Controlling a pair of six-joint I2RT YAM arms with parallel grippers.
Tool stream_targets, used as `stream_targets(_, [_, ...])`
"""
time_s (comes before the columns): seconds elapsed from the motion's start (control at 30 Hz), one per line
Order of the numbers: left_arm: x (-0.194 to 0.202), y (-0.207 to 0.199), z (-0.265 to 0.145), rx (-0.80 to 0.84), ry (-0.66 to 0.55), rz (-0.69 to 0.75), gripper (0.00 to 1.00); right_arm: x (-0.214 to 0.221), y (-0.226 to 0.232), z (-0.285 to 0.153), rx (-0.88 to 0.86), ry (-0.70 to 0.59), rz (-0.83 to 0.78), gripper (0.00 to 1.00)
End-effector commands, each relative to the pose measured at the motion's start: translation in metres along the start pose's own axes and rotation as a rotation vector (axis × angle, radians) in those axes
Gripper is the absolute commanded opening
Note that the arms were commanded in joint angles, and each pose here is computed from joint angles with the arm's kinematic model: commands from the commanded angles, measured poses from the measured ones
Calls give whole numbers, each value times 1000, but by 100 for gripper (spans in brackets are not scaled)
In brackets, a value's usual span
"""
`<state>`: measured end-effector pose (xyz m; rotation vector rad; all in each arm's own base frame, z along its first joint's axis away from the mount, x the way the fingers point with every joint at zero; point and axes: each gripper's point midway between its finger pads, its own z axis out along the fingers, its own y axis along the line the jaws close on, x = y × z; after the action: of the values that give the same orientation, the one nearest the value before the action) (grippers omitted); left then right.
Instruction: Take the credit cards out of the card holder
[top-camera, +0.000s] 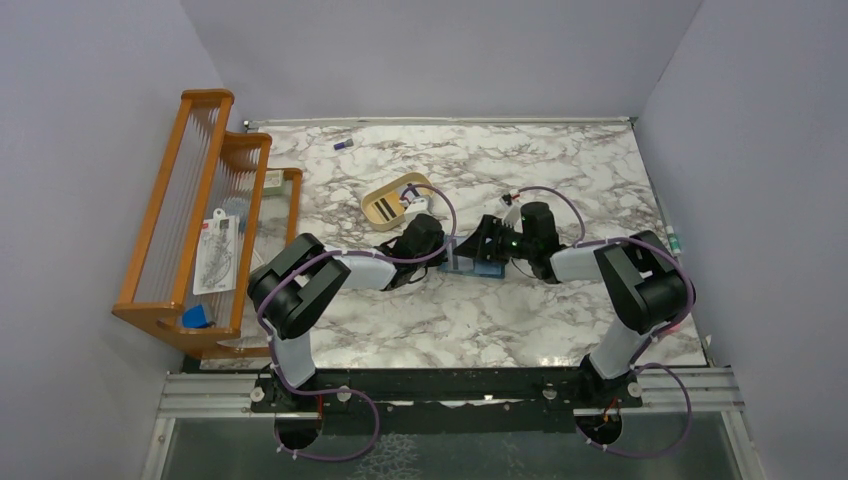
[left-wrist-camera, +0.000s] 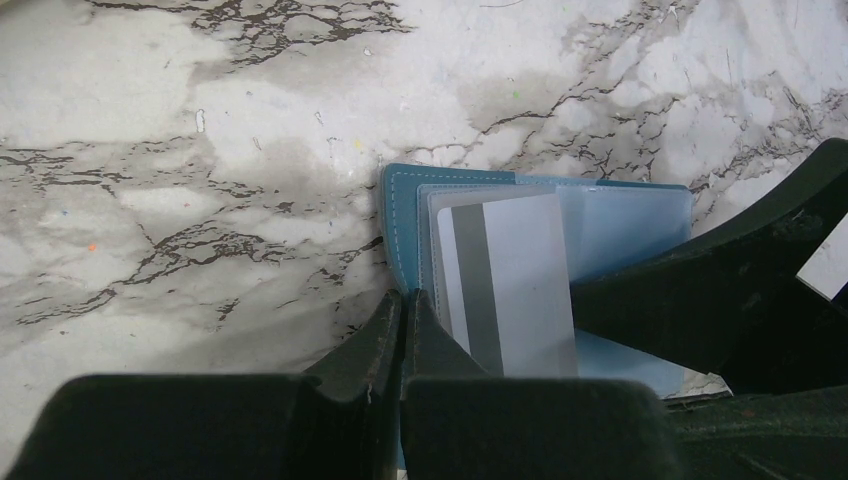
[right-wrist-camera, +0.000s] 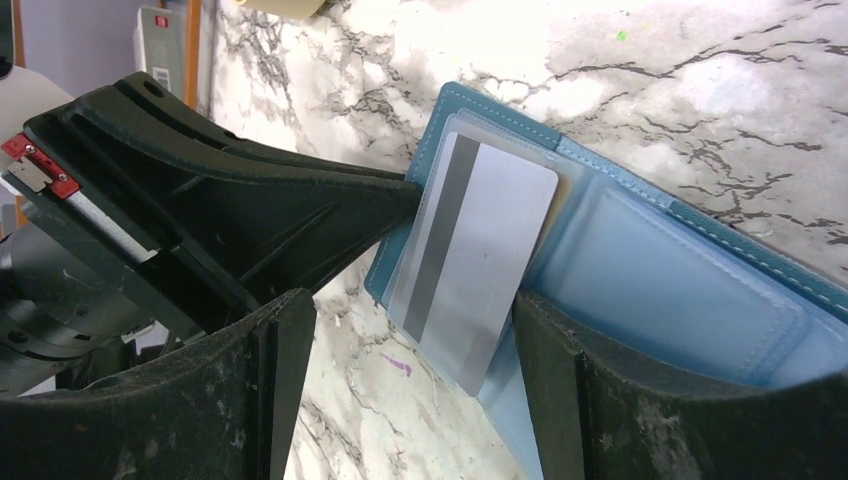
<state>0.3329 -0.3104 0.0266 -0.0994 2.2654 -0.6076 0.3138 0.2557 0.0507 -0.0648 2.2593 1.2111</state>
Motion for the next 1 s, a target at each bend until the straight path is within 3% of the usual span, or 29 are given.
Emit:
stream_targets(0.0, [54,46,-6,-125,173,62,0,10,18,-4,-89,56,13,77])
stream_targets(0.63, [49,44,-10,-124,156,56,0,23,24,11,-204,113,207,76])
stream_targets(0.97, [47,41,-13,-114,144,38,0,12,12,10,-107,13,300,76])
